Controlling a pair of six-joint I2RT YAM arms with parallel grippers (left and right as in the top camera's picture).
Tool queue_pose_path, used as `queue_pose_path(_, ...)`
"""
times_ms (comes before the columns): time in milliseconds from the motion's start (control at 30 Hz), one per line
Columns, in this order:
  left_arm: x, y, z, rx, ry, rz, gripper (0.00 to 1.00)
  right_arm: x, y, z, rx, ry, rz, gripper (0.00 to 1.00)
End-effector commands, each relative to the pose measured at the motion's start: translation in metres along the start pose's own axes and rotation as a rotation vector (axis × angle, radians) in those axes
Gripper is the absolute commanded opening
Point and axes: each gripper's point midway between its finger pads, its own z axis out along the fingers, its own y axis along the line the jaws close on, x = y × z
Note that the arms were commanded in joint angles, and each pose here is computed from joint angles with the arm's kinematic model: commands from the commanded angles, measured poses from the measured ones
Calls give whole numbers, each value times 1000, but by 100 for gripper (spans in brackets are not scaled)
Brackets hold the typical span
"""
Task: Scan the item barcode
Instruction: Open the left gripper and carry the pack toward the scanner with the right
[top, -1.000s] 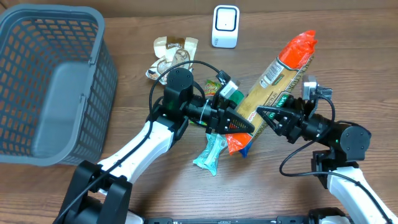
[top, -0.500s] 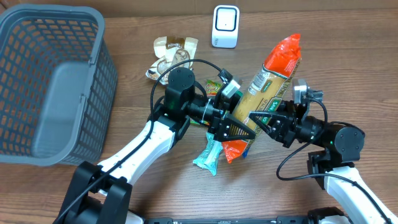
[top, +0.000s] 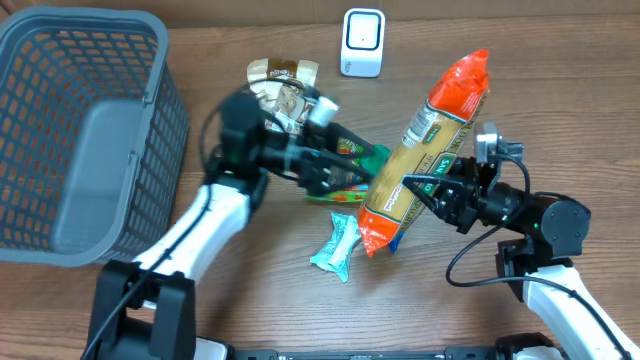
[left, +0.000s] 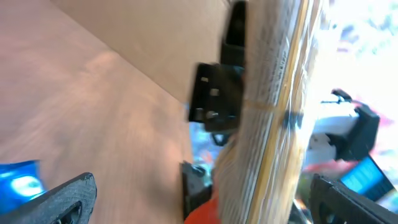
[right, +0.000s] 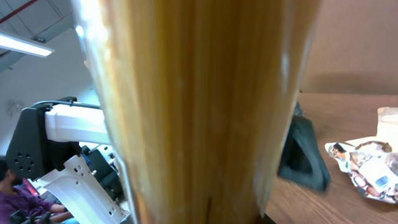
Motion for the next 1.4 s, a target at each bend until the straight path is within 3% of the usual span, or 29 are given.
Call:
queue_pose_path(0,-10,-10,-17,2,-4,29,100,-32,12,6,-10,-56,-111,13)
queue_pose_path(267,17,34,-45,-127,-70,-75,100,-48,5,17,-6,-33,-118,11)
queue_pose_path(467,73,91,-58,-466,-9,-261,100,-57,-20,27,41,0,-98,11)
queue_pose_path(567,92,102,-61,-558,39,-323,100,-59,-39,38,81,40,-85,11)
queue_pose_path(700,96,104,-57,-582,61,-322,100,-64,-62,60,144,82,-95,10)
queue_pose_path(1033,111,115,-64,-687,102,-357,100,-70,-136,97,519,225,-177,10)
queue_pose_path(1367,143,125,-85,-850,184,-475,100,-83,-191,89,777,231,-206,10)
